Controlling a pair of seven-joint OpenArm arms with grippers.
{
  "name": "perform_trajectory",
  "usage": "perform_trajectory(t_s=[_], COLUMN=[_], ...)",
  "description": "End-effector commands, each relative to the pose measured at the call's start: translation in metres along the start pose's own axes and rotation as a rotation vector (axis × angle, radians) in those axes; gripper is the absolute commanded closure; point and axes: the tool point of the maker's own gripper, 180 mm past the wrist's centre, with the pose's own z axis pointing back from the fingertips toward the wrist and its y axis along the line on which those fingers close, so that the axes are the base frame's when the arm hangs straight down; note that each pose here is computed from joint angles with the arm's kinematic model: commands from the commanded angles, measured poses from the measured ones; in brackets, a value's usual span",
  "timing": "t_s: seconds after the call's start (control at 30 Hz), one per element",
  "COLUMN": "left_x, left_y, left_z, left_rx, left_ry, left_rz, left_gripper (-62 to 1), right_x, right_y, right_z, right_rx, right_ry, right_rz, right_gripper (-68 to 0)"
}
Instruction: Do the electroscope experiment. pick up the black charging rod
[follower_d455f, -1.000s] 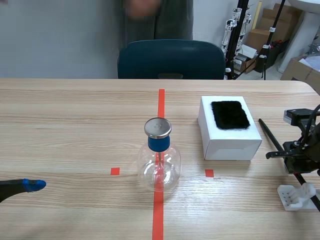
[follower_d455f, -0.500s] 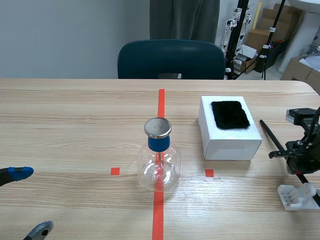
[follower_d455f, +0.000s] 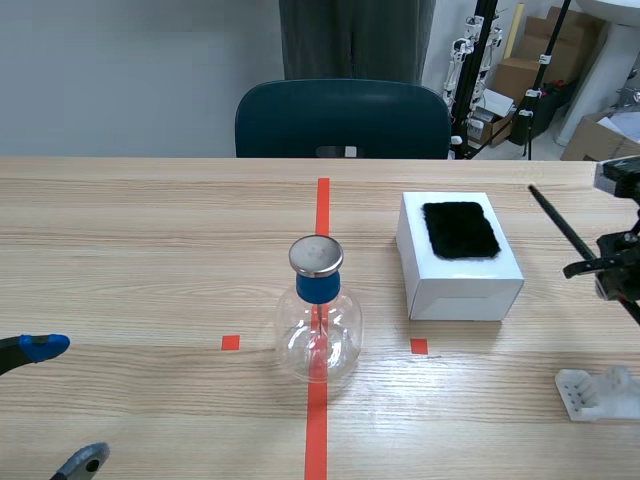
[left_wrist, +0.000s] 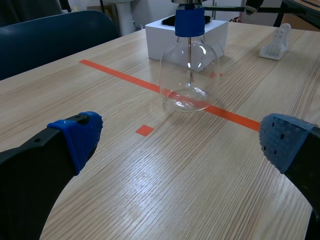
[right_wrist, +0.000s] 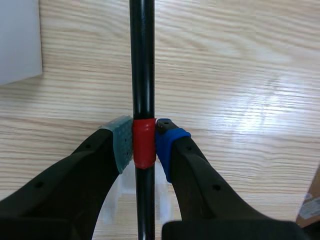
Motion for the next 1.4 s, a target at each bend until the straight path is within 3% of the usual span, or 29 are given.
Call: perform_trajectory(t_s=[0.0, 0.13, 0.23, 0.43, 0.53, 0.7, 0.83, 1.07, 1.17, 1.37], left_x=[0.014, 0.014, 0.014, 0.013, 0.013, 0.011, 0.002, 0.013, 0.014, 0.01], left_y=[0.002, 0.002, 0.002, 0.002, 0.002, 0.002, 0.002, 0.003, 0.003, 0.0], left_z=[-0.001, -0.001, 0.0, 0.0, 0.0, 0.0, 0.0, 0.0, 0.0, -0.001], left_rx=[0.006, 0.006, 0.008, 0.01, 0.009, 0.009, 0.01, 0.016, 0.02, 0.033], left_ry=[-0.066, -0.067, -0.066, -0.065, -0.063, -0.056, -0.003, -0.065, -0.073, -0.076], left_rz=[-0.008, -0.008, -0.006, -0.003, -0.003, -0.003, -0.003, -0.003, -0.002, 0.014], left_gripper=[-62.3, -62.3, -62.3, -62.3, -62.3, -62.3, -62.3, -62.3, -62.3, -62.3], right_x=[0.007, 0.011, 0.013, -0.002, -0.005, -0.012, -0.021, -0.038, -0.044, -0.051], right_y=[-0.022, -0.032, -0.03, -0.001, 0.01, 0.032, 0.058, 0.099, 0.112, 0.134], right_z=[0.016, 0.042, 0.064, 0.096, 0.115, 0.146, 0.165, 0.191, 0.197, 0.207], right_rx=[-0.051, -0.119, -0.213, -0.367, -0.457, -0.542, -0.543, -0.494, -0.451, -0.4], right_ry=[-0.057, -0.18, -0.278, -0.404, -0.51, -0.683, -0.808, -0.988, -1.041, -1.119], right_rz=[-0.005, 0.044, 0.179, 0.482, 0.551, 0.637, 0.734, 0.883, 0.907, 1.017], right_gripper=[-0.2, -0.2, -0.2, -0.2, -0.2, -0.2, -0.2, -0.2, -0.2, -0.2])
